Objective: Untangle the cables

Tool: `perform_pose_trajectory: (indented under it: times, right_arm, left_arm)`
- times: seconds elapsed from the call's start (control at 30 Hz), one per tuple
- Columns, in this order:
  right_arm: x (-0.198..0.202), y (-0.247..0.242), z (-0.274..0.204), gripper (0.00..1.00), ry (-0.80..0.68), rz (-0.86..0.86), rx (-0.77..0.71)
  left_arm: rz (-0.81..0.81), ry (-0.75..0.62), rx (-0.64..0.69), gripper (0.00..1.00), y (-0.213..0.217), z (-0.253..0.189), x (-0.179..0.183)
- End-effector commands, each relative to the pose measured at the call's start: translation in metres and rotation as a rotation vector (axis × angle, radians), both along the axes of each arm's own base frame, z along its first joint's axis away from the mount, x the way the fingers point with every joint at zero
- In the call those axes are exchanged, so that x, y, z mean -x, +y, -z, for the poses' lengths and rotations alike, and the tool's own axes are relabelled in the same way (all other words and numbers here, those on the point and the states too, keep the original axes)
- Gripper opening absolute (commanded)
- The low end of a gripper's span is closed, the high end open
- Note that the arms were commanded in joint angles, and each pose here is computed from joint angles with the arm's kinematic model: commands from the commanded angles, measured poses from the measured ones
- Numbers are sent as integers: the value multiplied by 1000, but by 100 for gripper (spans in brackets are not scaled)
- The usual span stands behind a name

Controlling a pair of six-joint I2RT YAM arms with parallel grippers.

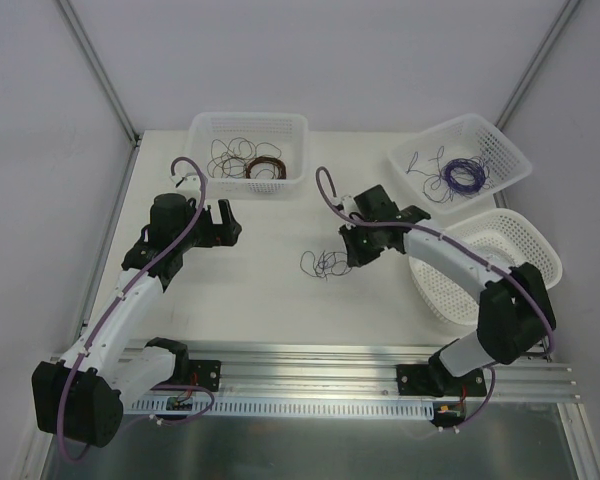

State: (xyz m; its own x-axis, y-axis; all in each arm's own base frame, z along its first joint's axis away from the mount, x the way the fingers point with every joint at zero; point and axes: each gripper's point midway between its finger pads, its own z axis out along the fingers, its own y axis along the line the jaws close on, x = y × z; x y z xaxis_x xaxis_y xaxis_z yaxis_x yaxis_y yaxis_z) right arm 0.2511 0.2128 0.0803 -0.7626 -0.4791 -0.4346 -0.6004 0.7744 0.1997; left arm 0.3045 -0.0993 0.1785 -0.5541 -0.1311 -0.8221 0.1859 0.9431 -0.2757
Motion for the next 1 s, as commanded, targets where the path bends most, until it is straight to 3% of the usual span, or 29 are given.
perform_pose_trajectory:
  times: [0.0, 0.23, 0.53, 0.77, 0.97]
  right_arm:
    - [-8, -5, -80, 1, -174, -31, -6]
    - [-8, -18, -197, 1, -422, -18, -68]
    - [-9, -14, -337, 1, -779, 36, -351]
    - [-15, -2, -372, 1, -793, 36, -415]
    - [-15, 10, -370, 1, -767, 23, -467]
  left_arm:
    - [18, -52, 10, 99, -2, -19, -7]
    - [19, -49, 10, 99, -2, -18, -7]
    - [33, -42, 15, 99, -4, -17, -6]
    - [86, -48, 37, 99, -13, -21, -3]
    - [270, -75, 126, 99, -44, -31, 8]
